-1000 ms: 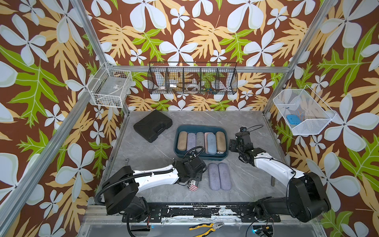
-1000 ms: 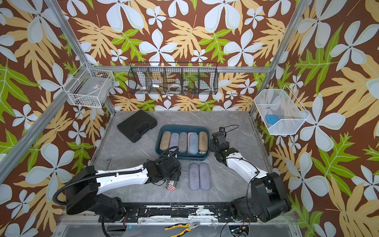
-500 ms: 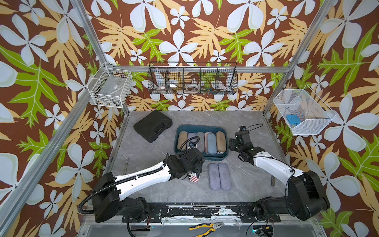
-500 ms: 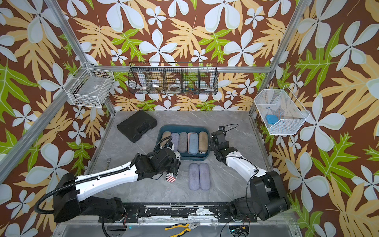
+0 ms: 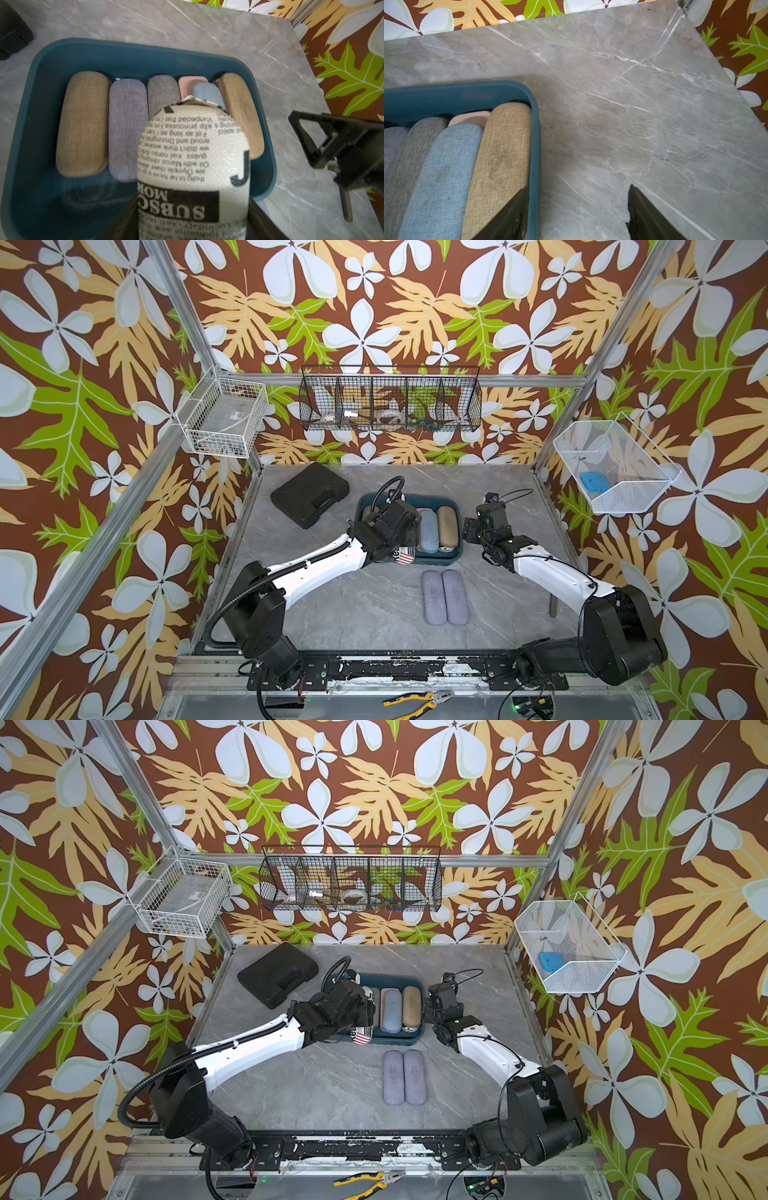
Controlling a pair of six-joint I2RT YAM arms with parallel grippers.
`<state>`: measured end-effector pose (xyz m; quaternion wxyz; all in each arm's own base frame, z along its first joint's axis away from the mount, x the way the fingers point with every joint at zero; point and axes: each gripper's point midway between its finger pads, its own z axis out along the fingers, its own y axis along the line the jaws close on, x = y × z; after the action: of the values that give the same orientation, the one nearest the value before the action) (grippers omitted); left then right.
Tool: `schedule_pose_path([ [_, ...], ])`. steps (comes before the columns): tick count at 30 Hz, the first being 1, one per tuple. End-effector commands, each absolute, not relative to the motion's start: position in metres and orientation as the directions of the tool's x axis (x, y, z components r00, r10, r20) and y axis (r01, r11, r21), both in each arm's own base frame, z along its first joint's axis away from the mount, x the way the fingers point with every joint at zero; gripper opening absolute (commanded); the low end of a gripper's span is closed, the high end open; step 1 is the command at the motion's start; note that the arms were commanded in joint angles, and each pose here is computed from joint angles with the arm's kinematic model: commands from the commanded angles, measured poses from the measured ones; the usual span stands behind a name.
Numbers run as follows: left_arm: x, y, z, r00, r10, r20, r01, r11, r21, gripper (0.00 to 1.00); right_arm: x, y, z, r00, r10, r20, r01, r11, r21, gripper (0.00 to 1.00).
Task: Put the glasses cases into the storage boxes
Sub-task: Place the glasses case in the storage box.
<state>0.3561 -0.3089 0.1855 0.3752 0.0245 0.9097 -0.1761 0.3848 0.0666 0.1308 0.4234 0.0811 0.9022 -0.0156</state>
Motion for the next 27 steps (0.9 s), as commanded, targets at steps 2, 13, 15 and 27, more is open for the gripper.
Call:
schedule_pose_path([
  [2, 0.385, -0.326, 0.192, -0.696, -0.090, -0.712, 0.205, 0.926, -0.317, 0.65, 0.386, 0.066, 0.132, -0.620, 0.138, -0.772, 0.167, 0.985, 0.042, 0.75],
  [13, 0.426, -0.329, 0.157, -0.723, -0.090, -0.685, 0.143, 0.950, -0.276, 0.65, 0.384, 0.062, 0.132, -0.621, 0.128, -0.774, 0.175, 0.984, 0.023, 0.75],
  [15, 0.428, -0.327, 0.150, -0.728, -0.087, -0.680, 0.132, 0.956, -0.264, 0.65, 0.384, 0.061, 0.132, -0.621, 0.126, -0.774, 0.177, 0.984, 0.018, 0.75],
  [27, 0.432, -0.323, 0.116, -0.760, -0.078, -0.645, 0.105, 0.965, -0.240, 0.66, 0.382, 0.060, 0.132, -0.622, 0.128, -0.773, 0.183, 0.983, 0.016, 0.75],
])
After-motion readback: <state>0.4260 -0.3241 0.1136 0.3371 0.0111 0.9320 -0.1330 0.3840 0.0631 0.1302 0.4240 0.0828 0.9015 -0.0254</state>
